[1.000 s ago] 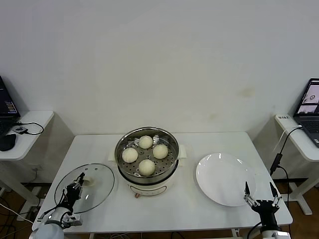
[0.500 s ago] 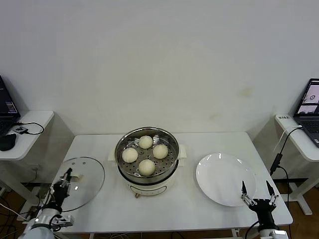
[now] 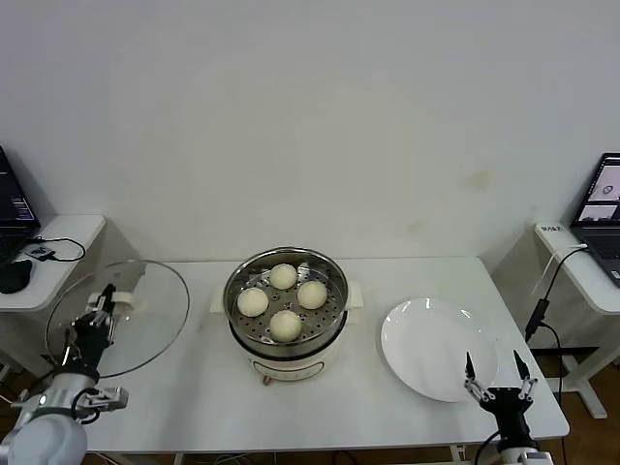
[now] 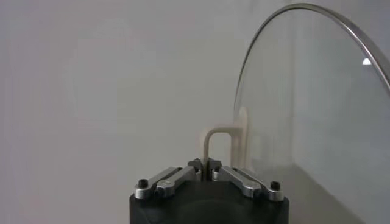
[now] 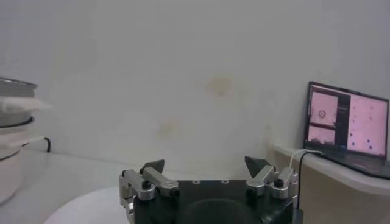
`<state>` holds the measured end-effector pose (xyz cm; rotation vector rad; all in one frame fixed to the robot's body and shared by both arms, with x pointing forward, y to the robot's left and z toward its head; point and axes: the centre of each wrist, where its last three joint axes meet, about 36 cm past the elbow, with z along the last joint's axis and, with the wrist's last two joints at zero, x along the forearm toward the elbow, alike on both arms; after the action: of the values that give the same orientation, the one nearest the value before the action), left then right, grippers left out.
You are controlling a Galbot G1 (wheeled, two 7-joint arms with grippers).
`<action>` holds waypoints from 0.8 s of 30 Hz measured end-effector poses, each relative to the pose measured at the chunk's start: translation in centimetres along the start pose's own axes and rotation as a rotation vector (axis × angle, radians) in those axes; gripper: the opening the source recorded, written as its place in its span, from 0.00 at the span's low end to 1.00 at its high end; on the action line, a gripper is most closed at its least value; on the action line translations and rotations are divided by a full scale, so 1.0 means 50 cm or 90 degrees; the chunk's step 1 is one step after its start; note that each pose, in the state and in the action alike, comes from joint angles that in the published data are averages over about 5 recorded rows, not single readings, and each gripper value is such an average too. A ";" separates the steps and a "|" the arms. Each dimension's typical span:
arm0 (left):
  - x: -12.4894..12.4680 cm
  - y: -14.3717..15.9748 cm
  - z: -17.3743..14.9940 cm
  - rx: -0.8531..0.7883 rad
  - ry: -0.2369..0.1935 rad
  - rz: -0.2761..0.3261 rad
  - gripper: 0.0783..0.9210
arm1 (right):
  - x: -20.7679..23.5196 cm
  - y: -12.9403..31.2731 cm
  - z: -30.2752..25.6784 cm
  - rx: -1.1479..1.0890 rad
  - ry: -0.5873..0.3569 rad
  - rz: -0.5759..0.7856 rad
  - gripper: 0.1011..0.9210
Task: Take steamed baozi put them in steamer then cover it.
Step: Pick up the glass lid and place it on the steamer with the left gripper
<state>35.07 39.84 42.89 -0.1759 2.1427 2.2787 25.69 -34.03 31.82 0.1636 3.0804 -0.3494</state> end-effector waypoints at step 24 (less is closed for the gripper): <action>-0.070 0.095 -0.294 0.077 -0.125 0.016 0.06 | -0.029 0.057 -0.004 0.116 0.024 0.037 0.88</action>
<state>39.27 25.18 47.05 0.0735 2.1828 2.0705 27.42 -31.36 31.47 0.2670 3.0698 -0.6320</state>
